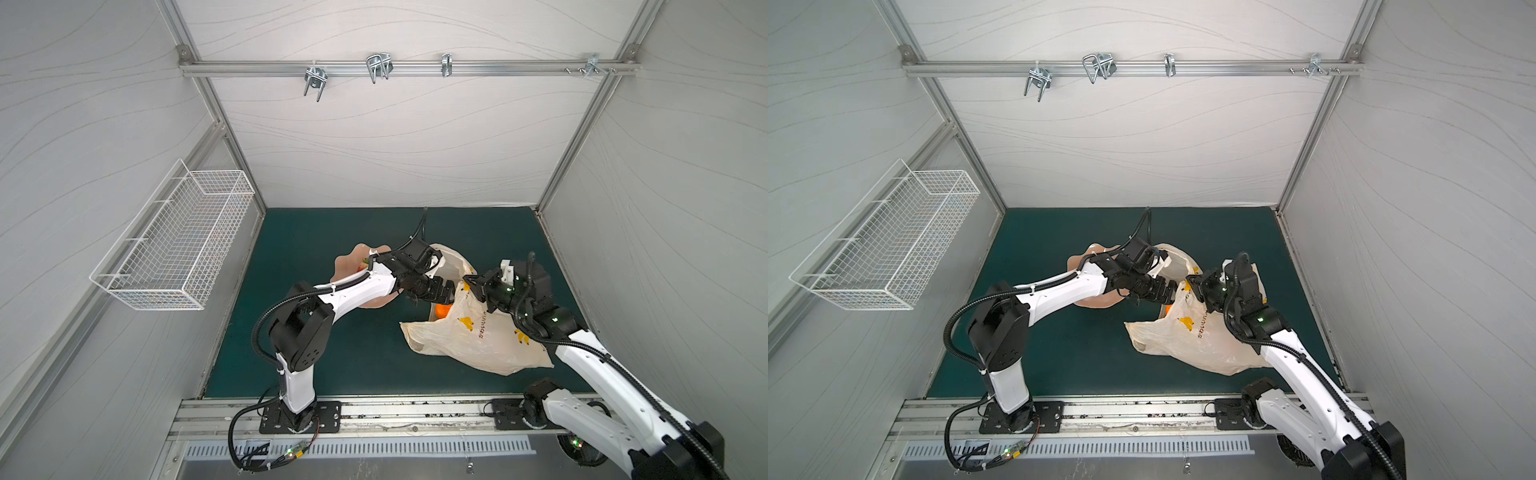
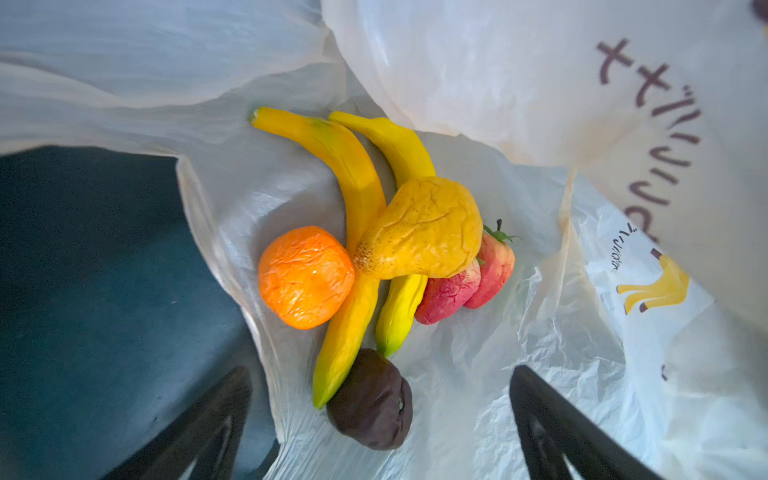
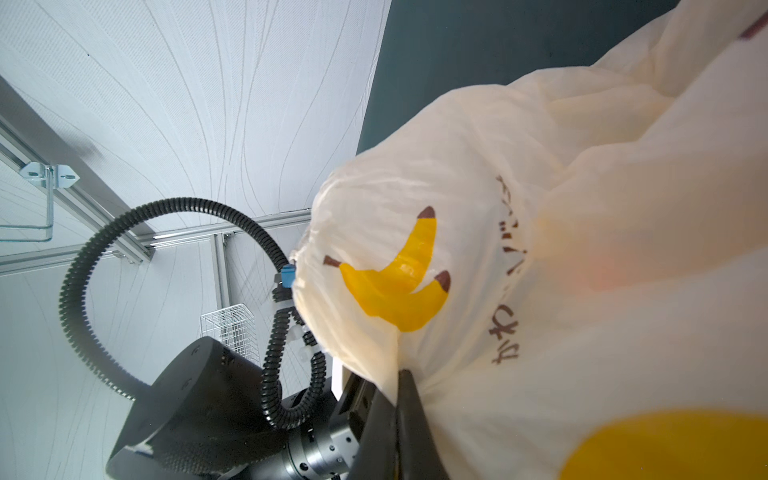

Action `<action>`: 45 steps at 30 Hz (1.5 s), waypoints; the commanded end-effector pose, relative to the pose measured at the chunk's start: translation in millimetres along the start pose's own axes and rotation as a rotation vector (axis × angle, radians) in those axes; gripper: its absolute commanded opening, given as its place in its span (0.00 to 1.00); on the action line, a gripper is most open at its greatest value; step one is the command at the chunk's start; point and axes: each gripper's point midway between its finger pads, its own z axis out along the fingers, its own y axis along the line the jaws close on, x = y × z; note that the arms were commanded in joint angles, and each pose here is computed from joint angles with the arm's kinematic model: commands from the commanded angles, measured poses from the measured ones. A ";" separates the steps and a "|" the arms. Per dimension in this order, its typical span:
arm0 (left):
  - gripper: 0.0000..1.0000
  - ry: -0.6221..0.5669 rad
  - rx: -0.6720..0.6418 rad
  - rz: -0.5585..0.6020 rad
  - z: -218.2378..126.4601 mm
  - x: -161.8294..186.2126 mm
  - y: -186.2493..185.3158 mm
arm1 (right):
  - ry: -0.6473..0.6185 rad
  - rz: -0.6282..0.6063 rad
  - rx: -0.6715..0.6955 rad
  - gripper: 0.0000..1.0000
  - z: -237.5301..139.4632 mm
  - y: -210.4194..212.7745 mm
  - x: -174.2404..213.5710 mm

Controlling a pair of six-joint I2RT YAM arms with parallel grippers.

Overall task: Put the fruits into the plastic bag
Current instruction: 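Move the left gripper back over the bowl toward the pale strawberry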

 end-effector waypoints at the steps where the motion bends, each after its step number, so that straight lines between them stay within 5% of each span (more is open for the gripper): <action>1: 0.98 -0.034 -0.071 0.028 -16.1 -3.7 9.7 | -0.008 0.012 0.007 0.00 -2.1 -2.7 -0.4; 31: 0.95 -0.077 -0.555 -0.084 -116.1 6.2 154.2 | -0.005 0.013 0.014 0.00 -0.5 -2.7 -1.9; 45: 0.88 -0.041 -0.768 -0.086 -131.9 -1.2 206.7 | 0.002 0.012 0.016 0.00 -0.2 -2.5 -1.3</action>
